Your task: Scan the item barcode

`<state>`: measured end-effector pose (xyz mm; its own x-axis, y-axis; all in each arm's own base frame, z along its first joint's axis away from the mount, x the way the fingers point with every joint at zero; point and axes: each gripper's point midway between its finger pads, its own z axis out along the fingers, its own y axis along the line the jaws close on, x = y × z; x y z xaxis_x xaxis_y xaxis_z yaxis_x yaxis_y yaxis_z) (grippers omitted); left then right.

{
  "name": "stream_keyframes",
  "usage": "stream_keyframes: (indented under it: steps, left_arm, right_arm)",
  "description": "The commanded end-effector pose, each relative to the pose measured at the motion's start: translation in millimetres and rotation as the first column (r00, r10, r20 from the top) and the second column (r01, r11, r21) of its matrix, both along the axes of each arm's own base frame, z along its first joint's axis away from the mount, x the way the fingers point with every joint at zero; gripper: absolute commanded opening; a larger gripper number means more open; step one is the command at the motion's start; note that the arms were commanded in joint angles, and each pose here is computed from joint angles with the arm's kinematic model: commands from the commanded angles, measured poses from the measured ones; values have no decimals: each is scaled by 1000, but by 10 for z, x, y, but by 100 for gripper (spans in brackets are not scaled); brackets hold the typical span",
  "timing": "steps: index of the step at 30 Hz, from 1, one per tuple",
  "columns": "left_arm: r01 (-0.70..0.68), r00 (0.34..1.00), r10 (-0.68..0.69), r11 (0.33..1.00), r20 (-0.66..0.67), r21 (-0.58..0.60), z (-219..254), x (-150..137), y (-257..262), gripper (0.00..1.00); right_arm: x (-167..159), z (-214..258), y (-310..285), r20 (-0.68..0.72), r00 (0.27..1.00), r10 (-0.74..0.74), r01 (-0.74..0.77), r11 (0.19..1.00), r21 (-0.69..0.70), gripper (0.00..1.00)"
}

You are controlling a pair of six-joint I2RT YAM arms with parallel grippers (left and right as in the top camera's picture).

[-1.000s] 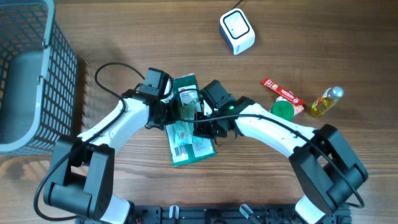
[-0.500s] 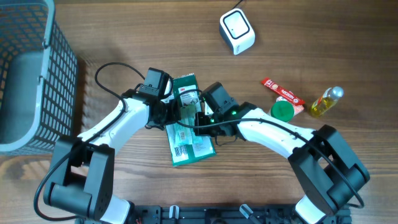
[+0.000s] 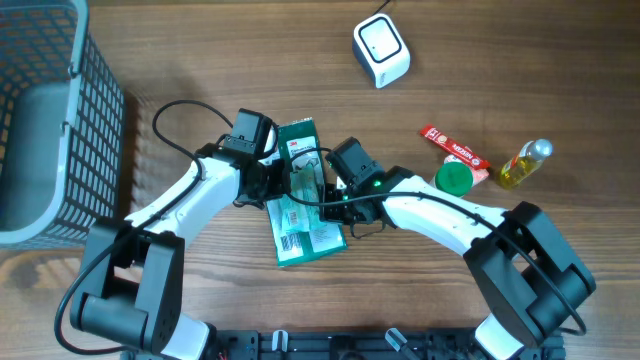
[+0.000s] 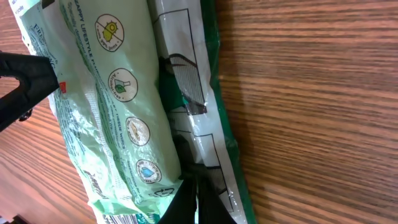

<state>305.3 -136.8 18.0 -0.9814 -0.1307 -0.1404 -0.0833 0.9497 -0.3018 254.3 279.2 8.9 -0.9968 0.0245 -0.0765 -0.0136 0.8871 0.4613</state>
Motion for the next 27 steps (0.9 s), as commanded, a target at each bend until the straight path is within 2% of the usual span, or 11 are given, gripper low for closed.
stream_keyframes:
  steps: [1,4,9,11,15,16,17,19,24,27]
  left_arm:
    - [-10,1000,10,999,-15,41,-96,-2,61,4]
    - [-25,1000,24,999,17,30,21,93,77,4]
    - [-72,988,73,997,137,-10,609,372,168,5]
    - [-96,983,98,995,157,-17,763,397,247,5]
    - [-204,975,195,975,106,83,701,285,606,4]
    - [-242,969,231,961,93,132,670,242,730,4]
    - [-323,947,310,914,89,245,634,159,1012,4]
    - [-349,937,336,891,94,291,629,126,1135,4]
    - [-368,929,360,885,82,285,534,80,1142,4]
    - [-350,936,347,912,56,213,387,51,1004,4]
  right_arm:
    - [-25,-38,-73,-1,1000,-18,18,999,-30,4]
    - [-27,-38,-75,-1,1000,-18,18,999,-30,4]
    - [-23,-37,-73,1,1000,-18,18,999,-29,5]
    - [-23,-37,-73,0,1000,-18,18,999,-29,9]
    - [-24,-38,-73,0,1000,-18,18,999,-29,12]
    - [-22,-38,-73,0,1000,-18,18,999,-29,18]
    - [-10,-29,-60,5,1000,-18,18,1000,-23,37]
    - [13,26,-1,9,1000,-12,12,1000,8,38]
    - [277,512,80,108,994,4,-15,995,95,43]
    - [489,587,-152,204,979,-14,8,999,32,57]
